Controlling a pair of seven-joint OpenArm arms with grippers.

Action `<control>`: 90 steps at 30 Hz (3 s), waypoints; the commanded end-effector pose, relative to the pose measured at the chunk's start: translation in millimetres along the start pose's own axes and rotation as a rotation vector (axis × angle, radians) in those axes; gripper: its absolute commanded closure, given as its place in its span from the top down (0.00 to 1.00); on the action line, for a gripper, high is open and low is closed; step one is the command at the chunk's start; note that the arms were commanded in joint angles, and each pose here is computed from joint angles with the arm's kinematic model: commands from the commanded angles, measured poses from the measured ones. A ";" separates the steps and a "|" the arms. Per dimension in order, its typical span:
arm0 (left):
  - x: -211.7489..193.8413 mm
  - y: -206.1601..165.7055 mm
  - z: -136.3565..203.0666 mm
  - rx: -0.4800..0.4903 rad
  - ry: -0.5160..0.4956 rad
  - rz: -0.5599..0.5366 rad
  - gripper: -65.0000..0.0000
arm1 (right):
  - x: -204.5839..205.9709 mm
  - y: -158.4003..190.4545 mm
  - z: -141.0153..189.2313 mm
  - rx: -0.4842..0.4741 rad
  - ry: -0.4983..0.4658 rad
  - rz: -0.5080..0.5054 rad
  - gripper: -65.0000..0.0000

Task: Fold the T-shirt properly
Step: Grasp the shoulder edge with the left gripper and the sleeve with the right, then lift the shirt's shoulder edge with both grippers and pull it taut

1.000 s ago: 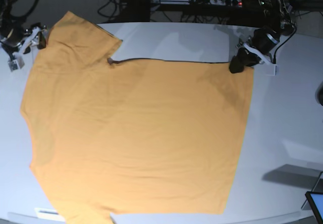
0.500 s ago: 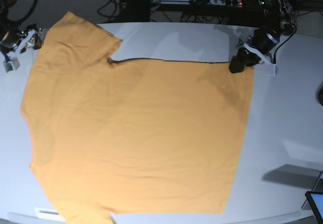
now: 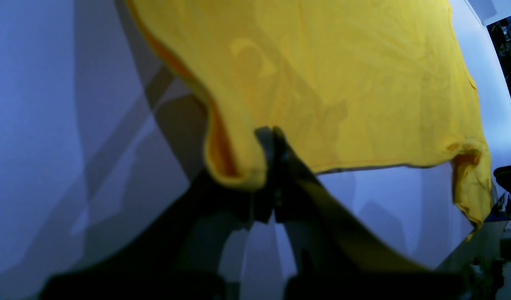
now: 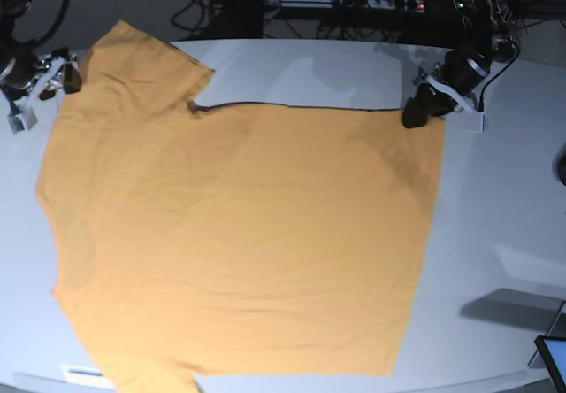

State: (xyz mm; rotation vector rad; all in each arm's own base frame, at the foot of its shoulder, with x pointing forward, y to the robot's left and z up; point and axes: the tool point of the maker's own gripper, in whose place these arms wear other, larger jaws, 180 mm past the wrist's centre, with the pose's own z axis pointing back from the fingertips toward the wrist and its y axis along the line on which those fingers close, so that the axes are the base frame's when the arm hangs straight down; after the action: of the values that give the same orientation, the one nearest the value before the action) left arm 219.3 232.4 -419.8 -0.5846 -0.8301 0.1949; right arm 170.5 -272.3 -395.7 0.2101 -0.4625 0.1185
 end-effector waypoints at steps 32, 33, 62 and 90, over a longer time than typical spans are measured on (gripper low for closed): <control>-40.1 15.3 5.4 0.080 0.173 0.007 0.00 | 4.5 34.2 -36.1 0.341 -0.010 -0.142 0.54; -40.1 15.3 5.4 0.080 0.173 0.007 0.00 | 6.2 36.4 -37.3 0.347 -0.012 -0.138 0.54; -6.1 -2.5 32.4 0.104 0.075 -0.107 0.00 | 78.7 58.4 11.4 0.245 -0.211 -0.061 0.00; 101.0 20.4 65.6 0.248 -0.136 -0.187 0.00 | 153.0 80.7 24.1 0.257 -0.307 -0.011 0.00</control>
State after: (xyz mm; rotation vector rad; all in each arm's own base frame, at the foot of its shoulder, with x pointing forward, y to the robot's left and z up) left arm 234.3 308.8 -343.3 -0.2744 -0.9301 0.1708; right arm 275.3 -185.8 -304.0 0.4936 -0.7052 0.1254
